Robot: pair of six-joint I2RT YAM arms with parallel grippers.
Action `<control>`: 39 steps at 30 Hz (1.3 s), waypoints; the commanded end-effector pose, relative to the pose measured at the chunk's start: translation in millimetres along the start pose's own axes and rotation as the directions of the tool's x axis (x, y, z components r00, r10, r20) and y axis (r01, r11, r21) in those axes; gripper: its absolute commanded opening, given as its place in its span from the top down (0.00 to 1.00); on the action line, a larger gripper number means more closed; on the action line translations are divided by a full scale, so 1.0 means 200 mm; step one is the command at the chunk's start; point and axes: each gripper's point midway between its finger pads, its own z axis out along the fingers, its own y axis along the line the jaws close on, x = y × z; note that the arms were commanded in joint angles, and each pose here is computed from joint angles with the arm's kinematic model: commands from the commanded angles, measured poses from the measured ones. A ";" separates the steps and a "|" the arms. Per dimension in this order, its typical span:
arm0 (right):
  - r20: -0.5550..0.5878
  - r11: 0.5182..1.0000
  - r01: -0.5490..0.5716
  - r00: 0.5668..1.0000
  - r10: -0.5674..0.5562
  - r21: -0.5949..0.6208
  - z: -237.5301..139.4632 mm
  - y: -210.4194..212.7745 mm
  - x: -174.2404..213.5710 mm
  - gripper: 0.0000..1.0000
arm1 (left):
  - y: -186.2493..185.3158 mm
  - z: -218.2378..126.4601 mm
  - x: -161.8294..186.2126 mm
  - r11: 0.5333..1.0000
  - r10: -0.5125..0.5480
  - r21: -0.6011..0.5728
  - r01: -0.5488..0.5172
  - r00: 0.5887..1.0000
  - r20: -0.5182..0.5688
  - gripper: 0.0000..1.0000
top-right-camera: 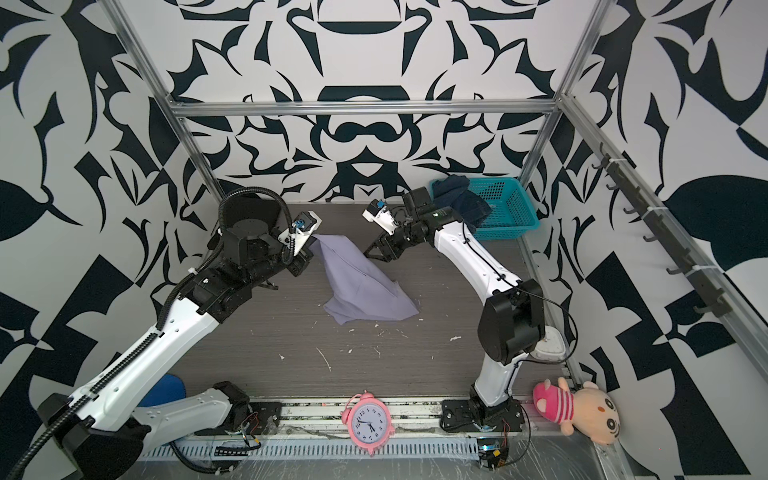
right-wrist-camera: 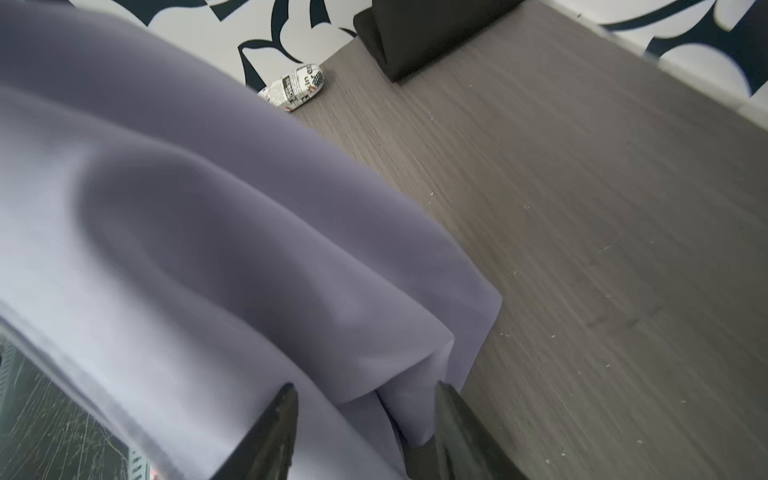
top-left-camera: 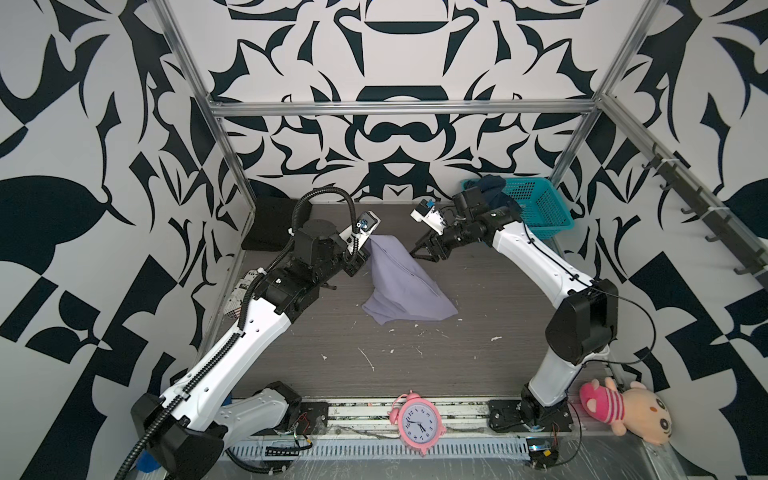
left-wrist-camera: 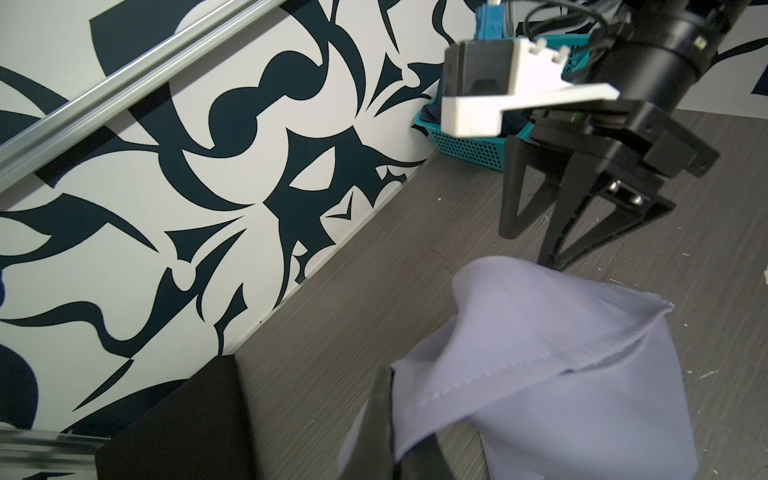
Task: Fold and stack the skirts
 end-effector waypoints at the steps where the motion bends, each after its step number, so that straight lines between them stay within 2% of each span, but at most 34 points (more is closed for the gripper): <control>1: 0.138 0.992 0.116 0.985 -0.108 -0.051 -0.11 0.16 -0.15 0.42 | 0.08 -0.04 -0.08 0.998 -0.019 -0.058 0.020 1.000 0.016 1.00; 6: 0.225 0.978 0.182 0.962 -0.157 -0.097 -0.17 0.28 -0.15 0.39 | 0.14 -0.09 -0.18 0.995 -0.027 -0.091 0.031 0.999 0.041 1.00; 13: 0.318 0.943 0.258 0.930 -0.183 -0.211 -0.25 0.47 -0.19 0.27 | 0.17 -0.22 -0.36 0.995 -0.017 -0.093 0.029 0.992 0.128 1.00; 17: 0.326 0.938 0.298 0.917 -0.229 -0.179 -0.21 0.56 -0.21 0.24 | 0.21 -0.27 -0.46 0.991 0.005 -0.130 0.015 0.988 0.155 1.00; 22: 0.352 0.935 0.302 0.909 -0.224 -0.185 -0.13 0.59 -0.24 0.23 | 0.30 -0.28 -0.59 0.969 0.054 -0.244 -0.028 0.994 0.098 1.00; 25: 0.370 0.938 0.279 0.909 -0.190 -0.206 -0.06 0.59 -0.27 0.17 | 0.28 -0.20 -0.63 0.957 0.112 -0.274 -0.098 0.993 0.034 1.00; 28: 0.375 0.948 0.252 0.912 -0.166 -0.194 0.05 0.57 -0.29 0.16 | 0.24 -0.15 -0.67 0.941 0.163 -0.299 -0.156 0.987 -0.001 1.00; 32: 0.395 0.962 0.212 0.910 -0.130 -0.171 0.14 0.55 -0.35 0.15 | 0.25 -0.08 -0.67 0.916 0.180 -0.353 -0.190 0.982 -0.061 1.00; 33: 0.395 0.970 0.189 0.911 -0.116 -0.151 0.16 0.53 -0.37 0.15 | 0.26 -0.06 -0.67 0.912 0.180 -0.360 -0.194 0.981 -0.071 1.00; 34: 0.387 0.973 0.173 0.916 -0.103 -0.150 0.18 0.51 -0.37 0.21 | 0.26 -0.05 -0.67 0.909 0.180 -0.367 -0.196 0.980 -0.079 1.00; 39: 0.362 0.985 0.127 0.929 -0.076 -0.120 0.21 0.46 -0.36 0.68 | 0.26 -0.03 -0.67 0.903 0.180 -0.381 -0.197 0.980 -0.080 1.00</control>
